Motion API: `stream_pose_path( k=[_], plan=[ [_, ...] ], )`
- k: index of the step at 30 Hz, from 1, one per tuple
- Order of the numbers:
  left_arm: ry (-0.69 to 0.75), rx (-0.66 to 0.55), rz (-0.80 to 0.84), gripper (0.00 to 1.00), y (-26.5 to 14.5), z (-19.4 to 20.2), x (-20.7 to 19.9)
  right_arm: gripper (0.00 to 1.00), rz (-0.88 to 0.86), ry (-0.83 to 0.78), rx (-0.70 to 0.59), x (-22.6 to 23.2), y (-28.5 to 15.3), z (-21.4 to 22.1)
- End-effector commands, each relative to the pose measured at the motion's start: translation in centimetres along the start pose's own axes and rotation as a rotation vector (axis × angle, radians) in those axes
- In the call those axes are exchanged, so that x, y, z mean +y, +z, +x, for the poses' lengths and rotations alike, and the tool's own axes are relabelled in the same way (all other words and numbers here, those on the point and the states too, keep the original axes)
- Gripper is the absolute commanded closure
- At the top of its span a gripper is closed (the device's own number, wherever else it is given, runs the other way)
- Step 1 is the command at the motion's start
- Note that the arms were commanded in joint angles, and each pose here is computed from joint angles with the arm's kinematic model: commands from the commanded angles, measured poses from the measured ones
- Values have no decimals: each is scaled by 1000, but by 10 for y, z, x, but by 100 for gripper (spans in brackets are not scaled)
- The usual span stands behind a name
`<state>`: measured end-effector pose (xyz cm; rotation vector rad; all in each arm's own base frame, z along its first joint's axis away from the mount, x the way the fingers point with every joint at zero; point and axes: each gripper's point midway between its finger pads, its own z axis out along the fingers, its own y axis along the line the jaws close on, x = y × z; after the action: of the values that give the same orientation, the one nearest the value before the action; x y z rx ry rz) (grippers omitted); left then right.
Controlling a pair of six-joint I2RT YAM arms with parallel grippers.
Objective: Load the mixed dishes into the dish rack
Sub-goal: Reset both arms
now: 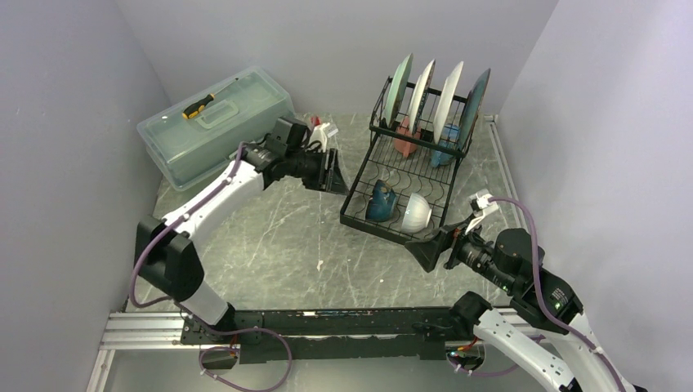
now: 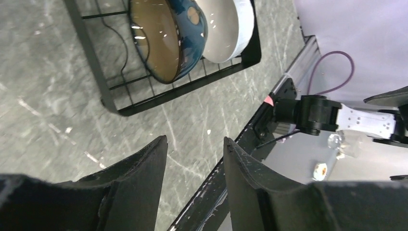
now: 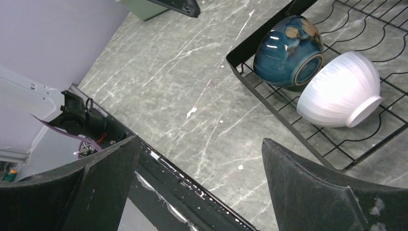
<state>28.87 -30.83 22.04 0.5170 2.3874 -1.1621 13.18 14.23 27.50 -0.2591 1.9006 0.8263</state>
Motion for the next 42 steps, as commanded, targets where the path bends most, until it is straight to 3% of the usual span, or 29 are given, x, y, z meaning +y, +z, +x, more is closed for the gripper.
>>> stream_pose_path(
  k=[1, 4, 8, 10, 12, 13, 20, 32, 42],
  plan=[
    [95, -63, -131, 48, -37, -7, -1, 0, 21, 3, -21, -2, 4, -6],
    [121, -92, -198, 47, -55, -5, 1, 0, 60, 0, -23, -9, 4, -8],
    [149, -142, -283, 38, -84, -2, 2, 0, 114, -13, -17, -18, 6, -8],
    [157, -163, -316, 27, -97, 0, 2, 0, 153, -23, -10, -25, 9, -8],
    [164, -185, -342, 3, -109, 3, 1, 0, 202, -29, 4, -33, 13, -8],
    [164, -193, -355, 1, -115, 4, 1, 0, 225, -31, 10, -37, 14, -8],
    [139, -251, -480, 1, -151, 22, 11, 0, 391, -61, -9, -61, 18, -23],
    [144, -377, -537, 1, -181, 54, 24, 0, 619, -110, -134, -94, 13, -58],
    [158, -492, -526, 1, -188, 57, 27, 0, 662, -55, -175, -125, 21, -71]
  ],
)
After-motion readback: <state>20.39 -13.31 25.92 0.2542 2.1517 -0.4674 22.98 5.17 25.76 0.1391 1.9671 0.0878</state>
